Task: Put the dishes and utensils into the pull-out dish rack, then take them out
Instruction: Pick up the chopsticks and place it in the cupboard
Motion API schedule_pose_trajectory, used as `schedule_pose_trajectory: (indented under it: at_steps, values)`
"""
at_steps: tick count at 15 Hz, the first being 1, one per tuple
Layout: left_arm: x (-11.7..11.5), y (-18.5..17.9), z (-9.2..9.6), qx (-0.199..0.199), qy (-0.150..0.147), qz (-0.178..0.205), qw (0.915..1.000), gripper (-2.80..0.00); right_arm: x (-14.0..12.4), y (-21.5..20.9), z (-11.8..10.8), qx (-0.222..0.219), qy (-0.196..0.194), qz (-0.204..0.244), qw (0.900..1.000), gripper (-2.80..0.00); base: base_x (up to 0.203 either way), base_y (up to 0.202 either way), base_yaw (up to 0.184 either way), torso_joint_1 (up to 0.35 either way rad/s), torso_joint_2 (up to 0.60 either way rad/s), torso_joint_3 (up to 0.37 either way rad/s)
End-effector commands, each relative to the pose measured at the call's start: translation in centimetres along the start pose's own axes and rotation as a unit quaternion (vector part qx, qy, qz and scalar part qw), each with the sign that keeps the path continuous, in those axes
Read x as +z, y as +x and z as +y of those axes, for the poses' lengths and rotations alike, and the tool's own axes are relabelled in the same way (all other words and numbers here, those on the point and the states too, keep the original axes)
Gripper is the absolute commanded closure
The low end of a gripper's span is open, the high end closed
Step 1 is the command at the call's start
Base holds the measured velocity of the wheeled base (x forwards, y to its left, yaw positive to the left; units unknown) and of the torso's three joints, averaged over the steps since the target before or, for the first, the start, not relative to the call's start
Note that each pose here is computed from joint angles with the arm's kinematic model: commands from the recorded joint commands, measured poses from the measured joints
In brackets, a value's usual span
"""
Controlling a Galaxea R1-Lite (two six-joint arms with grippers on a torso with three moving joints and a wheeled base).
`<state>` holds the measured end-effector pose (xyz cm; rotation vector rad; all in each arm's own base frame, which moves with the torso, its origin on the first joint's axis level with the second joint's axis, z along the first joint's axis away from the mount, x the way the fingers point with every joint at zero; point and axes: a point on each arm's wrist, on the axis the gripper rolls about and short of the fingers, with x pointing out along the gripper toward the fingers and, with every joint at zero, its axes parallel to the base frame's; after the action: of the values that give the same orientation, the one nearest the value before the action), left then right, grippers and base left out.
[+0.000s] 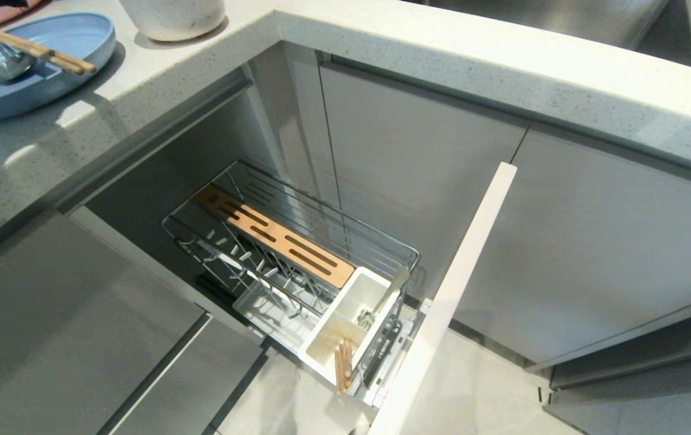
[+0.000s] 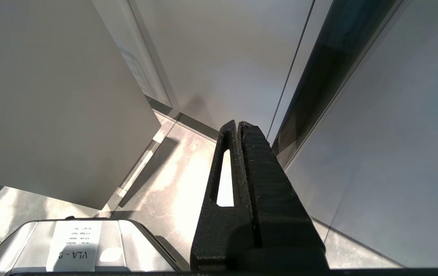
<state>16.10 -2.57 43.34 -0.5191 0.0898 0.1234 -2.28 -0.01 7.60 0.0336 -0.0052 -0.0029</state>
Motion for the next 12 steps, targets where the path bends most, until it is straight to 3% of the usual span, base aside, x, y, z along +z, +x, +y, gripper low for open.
schedule_pose_trajectory:
  at_steps: [1, 12]
  values:
    - [-0.3, 1.2, -0.2, 0.012, 0.003, 0.008, 0.9999, -2.8, 0.0, 0.0, 0.0, 0.0, 0.0, -0.001, 1.0, 0.0, 0.0, 0.0, 0.0, 0.0, 0.0, 0.0]
    - [-1.0, 3.1, -0.3, 0.034, 0.01, 0.017, 0.9992, -2.8, 0.0, 0.0, 0.0, 0.0, 0.0, -0.002, 1.0, 0.0, 0.0, 0.0, 0.0, 0.0, 0.0, 0.0]
